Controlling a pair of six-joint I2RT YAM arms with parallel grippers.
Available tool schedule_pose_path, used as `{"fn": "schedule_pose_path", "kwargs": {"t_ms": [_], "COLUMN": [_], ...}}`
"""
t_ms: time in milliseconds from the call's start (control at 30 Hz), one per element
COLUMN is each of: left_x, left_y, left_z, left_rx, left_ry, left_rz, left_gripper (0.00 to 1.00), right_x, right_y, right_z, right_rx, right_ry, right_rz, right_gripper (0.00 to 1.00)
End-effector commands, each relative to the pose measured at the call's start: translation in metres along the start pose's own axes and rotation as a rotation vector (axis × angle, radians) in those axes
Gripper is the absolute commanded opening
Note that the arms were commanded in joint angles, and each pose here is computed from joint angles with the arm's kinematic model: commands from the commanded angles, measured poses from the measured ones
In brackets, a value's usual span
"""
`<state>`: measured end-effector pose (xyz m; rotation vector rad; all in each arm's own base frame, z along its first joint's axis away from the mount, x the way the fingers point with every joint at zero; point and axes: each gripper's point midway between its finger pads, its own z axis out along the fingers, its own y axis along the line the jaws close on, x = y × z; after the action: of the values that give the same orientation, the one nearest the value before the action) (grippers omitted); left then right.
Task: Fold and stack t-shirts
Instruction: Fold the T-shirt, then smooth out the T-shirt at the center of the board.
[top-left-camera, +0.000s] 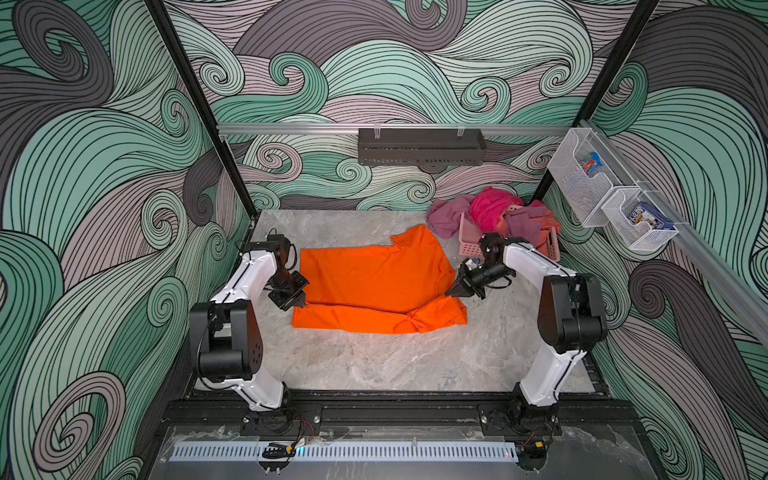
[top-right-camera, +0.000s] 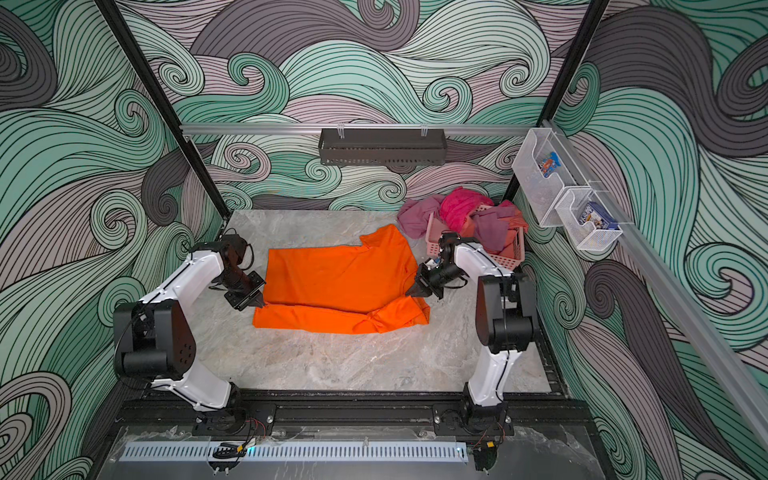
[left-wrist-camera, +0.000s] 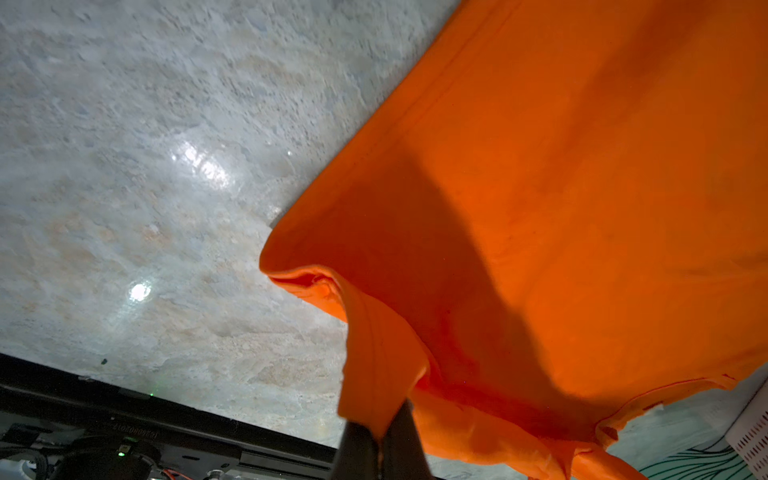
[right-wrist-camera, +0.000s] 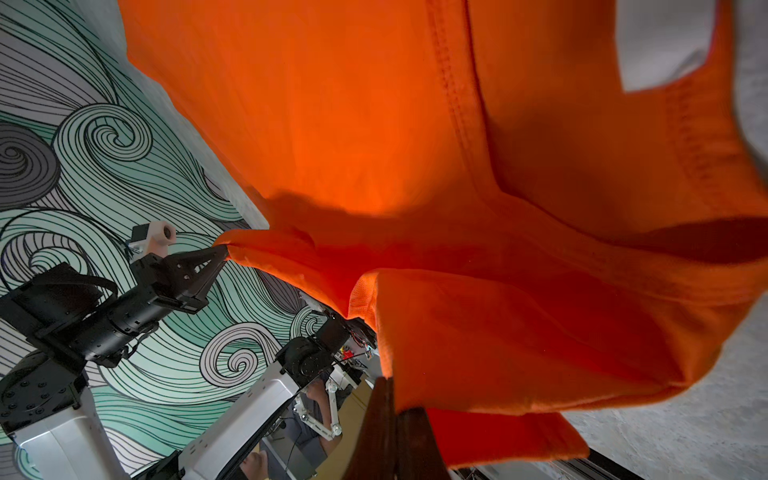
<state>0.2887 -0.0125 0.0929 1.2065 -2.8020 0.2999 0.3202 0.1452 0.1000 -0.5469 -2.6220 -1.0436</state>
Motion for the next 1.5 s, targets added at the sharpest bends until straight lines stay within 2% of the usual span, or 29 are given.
{"fn": "schedule_pose_path", "kwargs": {"t_ms": [0,233,300,333,367,400,433,500,533,567,600,633,833,1000,1100,1267,1467], "left_x": [-0.018,-0.037,-0.041,-0.043,-0.044,-0.045,-0.046,-0.049,-0.051,-0.053,-0.054,-0.054,-0.034,-0.002,0.012,0.023,0.03], "left_y": [-0.013,-0.027,-0.03,-0.031,-0.034,-0.036,-0.038,-0.043,-0.045,-0.047,-0.051,-0.054,-0.05,-0.029,-0.019,-0.01,-0.003], "left_z": [0.001,0.021,0.028,0.03,0.033,0.035,0.036,0.033,0.029,0.022,0.013,0.005,-0.041,-0.033,-0.027,-0.026,-0.031], "left_rx": [0.037,0.032,0.03,0.032,0.037,0.047,0.056,0.081,0.091,0.105,0.129,0.149,0.25,0.277,0.291,0.291,0.278], "left_ry": [-0.004,0.033,0.043,0.047,0.054,0.06,0.06,0.036,0.017,-0.007,-0.038,-0.063,-0.191,-0.163,-0.14,-0.136,-0.147], "left_rz": [0.015,0.015,0.015,0.016,0.02,0.025,0.028,0.04,0.046,0.056,0.076,0.093,0.153,0.14,0.118,0.12,0.143], "left_gripper": [0.0,0.0,0.0,0.0,0.02,0.07,0.16,0.58,0.68,0.82,0.94,0.98,0.99,0.98,0.98,0.97,0.97], "right_x": [-0.018,-0.051,-0.058,-0.061,-0.063,-0.064,-0.065,-0.065,-0.065,-0.064,-0.063,-0.059,-0.008,0.043,0.058,0.053,0.032], "right_y": [0.013,0.028,0.029,0.029,0.028,0.028,0.026,0.025,0.025,0.027,0.029,0.032,0.035,0.008,-0.004,-0.012,0.006], "right_z": [-0.006,-0.005,-0.003,-0.001,0.001,0.003,0.004,0.002,0.001,-0.002,-0.006,-0.008,-0.011,0.02,0.043,0.071,0.076], "right_rx": [-0.012,-0.023,-0.023,-0.025,-0.024,-0.026,-0.02,-0.006,0.002,0.005,0.001,-0.006,-0.016,0.058,0.081,0.102,0.102], "right_ry": [-0.025,-0.045,-0.044,-0.041,-0.036,-0.032,-0.032,-0.046,-0.057,-0.069,-0.083,-0.089,-0.067,0.024,0.062,0.082,0.062], "right_rz": [-0.009,-0.003,0.002,0.004,0.011,0.014,0.016,0.0,-0.012,-0.025,-0.04,-0.052,-0.109,-0.126,-0.137,-0.145,-0.184], "right_gripper": [0.03,0.03,0.06,0.13,0.28,0.43,0.52,0.64,0.74,0.79,0.8,0.8,0.76,0.66,0.62,0.61,0.62]}}
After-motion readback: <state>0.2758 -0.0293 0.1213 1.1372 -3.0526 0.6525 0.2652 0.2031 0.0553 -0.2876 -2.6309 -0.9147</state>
